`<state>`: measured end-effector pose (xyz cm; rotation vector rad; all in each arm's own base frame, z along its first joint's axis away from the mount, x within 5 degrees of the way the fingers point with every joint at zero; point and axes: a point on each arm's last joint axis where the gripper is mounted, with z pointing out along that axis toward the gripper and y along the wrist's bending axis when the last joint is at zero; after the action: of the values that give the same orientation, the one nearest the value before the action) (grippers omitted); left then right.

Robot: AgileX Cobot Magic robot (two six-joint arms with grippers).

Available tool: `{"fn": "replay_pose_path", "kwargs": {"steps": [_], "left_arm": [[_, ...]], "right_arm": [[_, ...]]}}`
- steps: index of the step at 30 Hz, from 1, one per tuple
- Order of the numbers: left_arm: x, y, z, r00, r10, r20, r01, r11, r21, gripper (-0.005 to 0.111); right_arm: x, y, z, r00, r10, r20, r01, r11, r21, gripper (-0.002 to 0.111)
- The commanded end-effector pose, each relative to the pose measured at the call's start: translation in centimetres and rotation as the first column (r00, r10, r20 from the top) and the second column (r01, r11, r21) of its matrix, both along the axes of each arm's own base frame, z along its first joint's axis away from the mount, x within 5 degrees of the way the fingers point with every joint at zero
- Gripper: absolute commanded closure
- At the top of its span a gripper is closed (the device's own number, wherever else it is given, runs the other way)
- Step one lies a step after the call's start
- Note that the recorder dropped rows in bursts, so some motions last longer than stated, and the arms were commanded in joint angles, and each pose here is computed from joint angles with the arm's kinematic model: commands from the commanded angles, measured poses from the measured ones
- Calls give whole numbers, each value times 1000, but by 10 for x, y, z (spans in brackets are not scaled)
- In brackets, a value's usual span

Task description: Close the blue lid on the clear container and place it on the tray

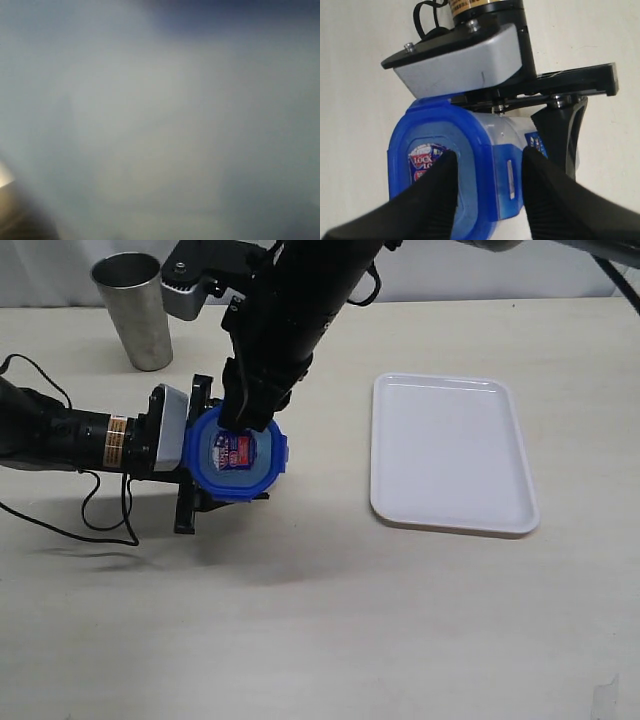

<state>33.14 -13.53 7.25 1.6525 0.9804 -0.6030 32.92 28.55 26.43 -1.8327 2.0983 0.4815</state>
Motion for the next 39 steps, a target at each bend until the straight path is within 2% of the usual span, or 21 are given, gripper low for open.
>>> {"fn": "replay_pose_path", "kwargs": {"steps": [1, 6, 11, 14, 21, 25, 29, 31, 34, 35, 36, 39], "left_arm": [[3, -2, 9, 999, 32, -20, -33, 998, -47, 107], [4, -2, 9, 998, 43, -43, -46, 998, -51, 107], [5, -2, 10, 989, 77, -122, -85, 994, -63, 107], [9, -1, 12, 962, 138, -234, -162, 983, -85, 107], [12, 3, 13, 919, 187, -348, -233, 968, -95, 107], [16, 4, 14, 868, 225, -443, -301, 948, -107, 107], [16, 5, 14, 854, 232, -466, -315, 943, -107, 107], [17, 5, 16, 850, 235, -472, -321, 941, -110, 107], [17, 5, 32, 835, 224, -502, -322, 939, -117, 107], [16, 5, 35, 829, 237, -506, -324, 942, -90, 107], [17, 6, 40, 829, 268, -492, -330, 943, -42, 107], [15, 6, 46, 836, 261, -483, -310, 951, -22, 107]], "right_arm": [[0, 0, -39, 992, 12, -122, -25, 994, -105, 78], [3, -1, -49, 992, 6, -127, -24, 990, -140, 78], [7, -7, -29, 998, -37, -46, 29, 985, -173, 78], [10, -10, -12, 996, -86, 40, 91, 984, -154, 78], [15, -15, 16, 962, -213, 172, 229, 970, -80, 78], [18, -18, 27, 924, -322, 204, 334, 942, -24, 78], [18, -17, 37, 897, -396, 195, 393, 918, 51, 78], [14, -13, 42, 897, -418, 145, 406, 908, 104, 78], [5, 1, 49, 902, -429, -54, 429, 872, 234, 78], [3, 5, 50, 899, -426, -101, 437, 862, 256, 78], [4, 6, 48, 884, -448, -133, 467, 847, 254, 78], [14, -2, 37, 816, -572, -83, 577, 797, 176, 78]]}}
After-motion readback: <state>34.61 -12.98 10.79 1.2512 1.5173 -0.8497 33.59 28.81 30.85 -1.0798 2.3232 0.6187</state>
